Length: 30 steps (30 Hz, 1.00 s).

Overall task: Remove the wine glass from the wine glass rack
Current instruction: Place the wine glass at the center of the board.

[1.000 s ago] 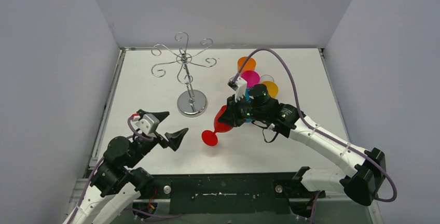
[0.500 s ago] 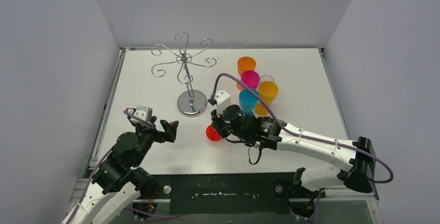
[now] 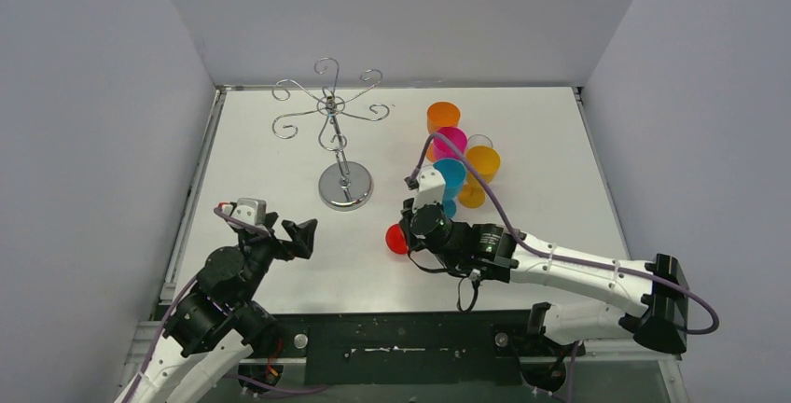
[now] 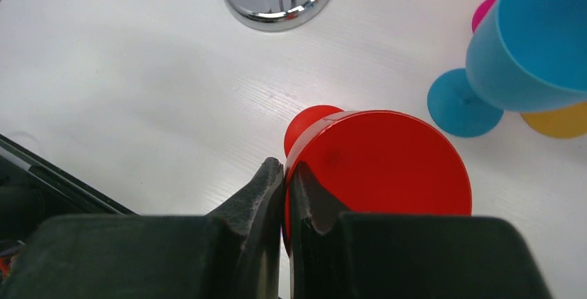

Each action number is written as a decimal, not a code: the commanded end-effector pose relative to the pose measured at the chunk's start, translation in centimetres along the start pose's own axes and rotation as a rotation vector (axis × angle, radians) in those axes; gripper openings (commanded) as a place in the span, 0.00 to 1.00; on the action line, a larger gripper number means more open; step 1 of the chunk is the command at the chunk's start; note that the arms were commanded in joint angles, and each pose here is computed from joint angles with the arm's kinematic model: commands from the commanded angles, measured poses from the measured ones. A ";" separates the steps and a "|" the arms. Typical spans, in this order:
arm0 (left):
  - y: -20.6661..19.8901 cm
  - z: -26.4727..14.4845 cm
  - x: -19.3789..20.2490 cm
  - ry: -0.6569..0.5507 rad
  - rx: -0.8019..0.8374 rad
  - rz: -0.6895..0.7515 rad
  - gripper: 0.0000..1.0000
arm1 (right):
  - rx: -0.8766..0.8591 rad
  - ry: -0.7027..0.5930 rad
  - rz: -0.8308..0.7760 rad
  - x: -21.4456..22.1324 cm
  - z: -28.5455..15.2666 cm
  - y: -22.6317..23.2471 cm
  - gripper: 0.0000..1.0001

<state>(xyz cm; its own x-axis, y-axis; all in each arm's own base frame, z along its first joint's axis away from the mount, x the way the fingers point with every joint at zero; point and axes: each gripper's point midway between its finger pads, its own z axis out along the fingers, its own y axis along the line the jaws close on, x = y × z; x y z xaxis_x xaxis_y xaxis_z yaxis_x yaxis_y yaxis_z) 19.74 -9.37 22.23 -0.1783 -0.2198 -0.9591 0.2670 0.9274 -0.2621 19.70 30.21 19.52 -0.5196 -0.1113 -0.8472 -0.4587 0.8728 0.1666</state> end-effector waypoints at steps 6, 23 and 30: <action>-0.4 1.1 0.7 0.039 -0.007 0.000 0.97 | 0.211 0.002 0.144 1.6 -3.7 -5.8 0.00; -0.6 1.5 1.3 0.069 -0.007 0.004 0.97 | 0.401 0.063 0.253 1.4 -3.5 -15.9 0.00; -0.4 1.5 1.4 0.071 -0.016 0.004 0.97 | 0.399 0.120 0.242 1.4 -1.0 -16.9 0.00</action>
<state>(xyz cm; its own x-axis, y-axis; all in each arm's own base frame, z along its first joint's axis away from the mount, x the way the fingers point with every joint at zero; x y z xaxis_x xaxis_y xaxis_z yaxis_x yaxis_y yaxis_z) 20.51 -10.26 20.04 -0.2665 -0.1682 -0.9490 0.2486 0.9393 -0.2363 24.55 12.86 15.56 -0.6671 0.1347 -0.7327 0.0661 0.9903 0.1220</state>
